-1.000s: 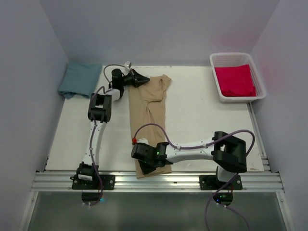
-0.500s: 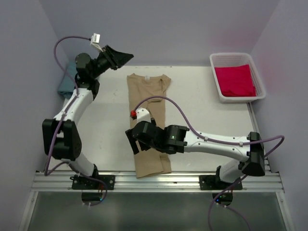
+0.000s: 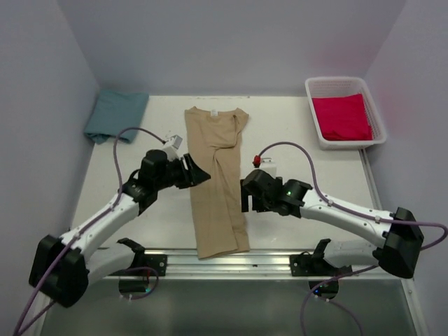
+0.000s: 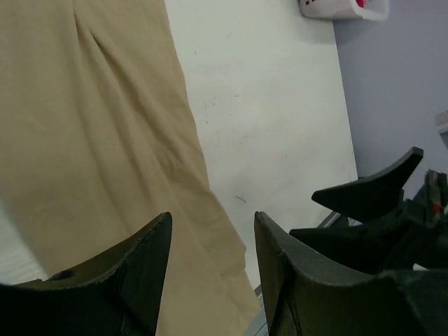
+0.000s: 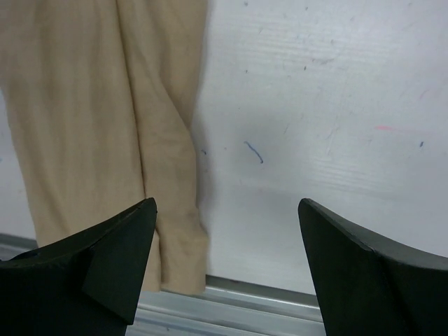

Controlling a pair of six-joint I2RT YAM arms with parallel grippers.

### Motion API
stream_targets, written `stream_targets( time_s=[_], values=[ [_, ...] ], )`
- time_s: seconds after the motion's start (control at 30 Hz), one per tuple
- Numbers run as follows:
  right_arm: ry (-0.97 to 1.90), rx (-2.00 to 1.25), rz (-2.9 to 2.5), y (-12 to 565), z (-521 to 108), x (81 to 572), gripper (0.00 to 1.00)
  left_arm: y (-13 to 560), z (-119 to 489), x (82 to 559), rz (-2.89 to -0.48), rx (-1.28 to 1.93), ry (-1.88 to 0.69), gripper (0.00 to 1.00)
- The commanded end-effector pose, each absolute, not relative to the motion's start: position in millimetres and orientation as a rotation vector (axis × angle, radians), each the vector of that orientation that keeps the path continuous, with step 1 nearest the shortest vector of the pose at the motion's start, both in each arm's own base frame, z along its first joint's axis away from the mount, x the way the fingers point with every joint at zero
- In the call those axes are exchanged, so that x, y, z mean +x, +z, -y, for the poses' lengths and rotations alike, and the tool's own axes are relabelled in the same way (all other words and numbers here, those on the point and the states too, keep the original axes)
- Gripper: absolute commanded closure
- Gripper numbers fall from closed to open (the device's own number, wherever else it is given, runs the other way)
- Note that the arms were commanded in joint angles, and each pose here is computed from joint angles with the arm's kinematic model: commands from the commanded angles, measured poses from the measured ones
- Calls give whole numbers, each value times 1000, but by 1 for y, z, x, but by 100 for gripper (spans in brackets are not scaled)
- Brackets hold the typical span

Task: Fold and stack the t-shirts
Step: Rotate the tshirt 90 degrees, then grab the bottom of the folded rectangular tshirt with both arms

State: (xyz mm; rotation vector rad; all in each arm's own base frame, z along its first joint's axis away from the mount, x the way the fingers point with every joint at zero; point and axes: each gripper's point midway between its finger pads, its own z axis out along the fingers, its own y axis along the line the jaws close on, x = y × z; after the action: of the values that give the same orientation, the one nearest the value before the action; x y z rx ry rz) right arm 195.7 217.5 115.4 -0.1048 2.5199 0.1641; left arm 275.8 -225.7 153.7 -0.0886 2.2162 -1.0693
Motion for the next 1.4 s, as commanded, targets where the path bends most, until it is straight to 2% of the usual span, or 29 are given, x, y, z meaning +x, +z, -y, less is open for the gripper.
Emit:
stream_targets(
  time_s=[0.0, 0.13, 0.27, 0.5, 0.9, 1.1, 1.37],
  values=[
    [415, -19, -2533, 108, -231, 174, 14, 166, 199, 241, -2164, -84, -954, 45],
    [659, -1, -2580, 94, -239, 143, 17, 137, 180, 189, -2299, -97, -909, 44],
    [691, 26, -2659, 66, -233, 124, 16, 116, 182, 153, -2412, -122, -1014, 42],
    [759, 30, -2688, 55, -246, 120, 16, 55, 174, 112, -2678, -133, -897, 39],
    [779, 47, -2718, 51, -246, 114, 16, 30, 203, 37, -2905, 4, -844, 39],
    [801, 91, -2732, 43, -242, 108, 17, 15, 203, 17, -2960, -9, -759, 39],
    [806, 98, -2728, 42, -239, 106, 20, 9, 194, 36, -2865, -180, -626, 39]
  ],
)
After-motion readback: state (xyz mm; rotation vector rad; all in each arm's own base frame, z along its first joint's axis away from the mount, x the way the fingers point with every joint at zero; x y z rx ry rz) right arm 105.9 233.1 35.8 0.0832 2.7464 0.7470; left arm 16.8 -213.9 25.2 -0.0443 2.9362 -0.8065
